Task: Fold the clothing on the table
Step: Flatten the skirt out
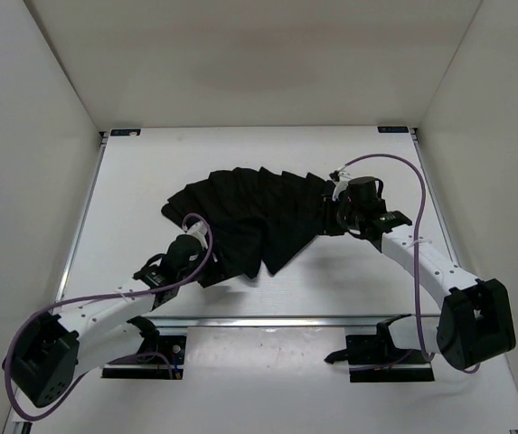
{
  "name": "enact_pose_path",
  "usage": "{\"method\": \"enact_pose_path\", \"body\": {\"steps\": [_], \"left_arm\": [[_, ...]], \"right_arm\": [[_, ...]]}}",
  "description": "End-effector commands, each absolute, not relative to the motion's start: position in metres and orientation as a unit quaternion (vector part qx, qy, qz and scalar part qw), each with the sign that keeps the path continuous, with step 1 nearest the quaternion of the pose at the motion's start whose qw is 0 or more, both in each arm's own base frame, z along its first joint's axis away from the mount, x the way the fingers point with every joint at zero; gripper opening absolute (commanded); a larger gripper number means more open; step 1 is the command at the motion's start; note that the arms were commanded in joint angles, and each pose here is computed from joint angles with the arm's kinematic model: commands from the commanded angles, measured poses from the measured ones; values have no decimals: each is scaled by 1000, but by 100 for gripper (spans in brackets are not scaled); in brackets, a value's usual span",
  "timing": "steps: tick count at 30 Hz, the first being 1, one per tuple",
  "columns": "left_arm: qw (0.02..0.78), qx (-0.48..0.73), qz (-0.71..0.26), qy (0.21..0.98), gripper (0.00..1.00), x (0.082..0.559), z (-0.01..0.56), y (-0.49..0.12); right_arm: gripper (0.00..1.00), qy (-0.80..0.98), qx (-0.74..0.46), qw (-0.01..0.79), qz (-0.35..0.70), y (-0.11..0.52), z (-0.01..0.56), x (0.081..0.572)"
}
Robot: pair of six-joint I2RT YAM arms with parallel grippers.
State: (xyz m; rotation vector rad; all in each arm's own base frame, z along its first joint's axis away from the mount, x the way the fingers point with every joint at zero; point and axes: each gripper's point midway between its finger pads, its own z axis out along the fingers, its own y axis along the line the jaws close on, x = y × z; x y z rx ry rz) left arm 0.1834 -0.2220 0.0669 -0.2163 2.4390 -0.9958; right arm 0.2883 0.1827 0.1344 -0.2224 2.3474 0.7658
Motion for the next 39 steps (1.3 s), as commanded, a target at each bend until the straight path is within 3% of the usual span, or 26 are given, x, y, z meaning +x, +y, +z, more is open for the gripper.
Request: {"method": "enact_pose_path", "body": {"steps": [1,6,9,11,12,15,18,27,35,36,37,38,39], "left_arm": [[288,-131,-393,863,67,211,84,-232],[273,-128,-394,868,66,223,74,-254],[267,-129,-395,870,60,229,68,-261],[261,-125,-394,872,29,230,66,-264],[260,-123,-392,874,0,228,63,-263],[267,-129,-399,868,0,230,68,-262],[270,-130,-403,865,0,230,71,-259],[282,-149,-411,854,0,228,75,-246],[293,-163,-413,847,0,225,75,-232],[293,-166,-410,847,0,225,73,-229],[298,-168,-415,843,0,226,76,-226],[303,-169,-418,839,0,227,81,-224],[308,-170,-426,833,0,228,88,-219]], "right_arm": [[25,875,-94,357,313,188,149,291],[25,879,-91,347,313,187,141,282],[28,884,-86,335,314,190,132,269],[32,884,-88,328,322,196,122,255],[33,884,-85,318,332,201,113,244],[39,869,-84,304,381,217,99,223],[52,850,-65,301,428,224,89,210],[56,840,-34,287,459,247,75,210],[64,867,21,226,443,280,36,226],[62,870,20,214,444,283,30,224],[47,868,19,209,449,287,30,228],[12,865,13,216,454,288,35,236],[0,868,11,206,451,285,35,239]]}}
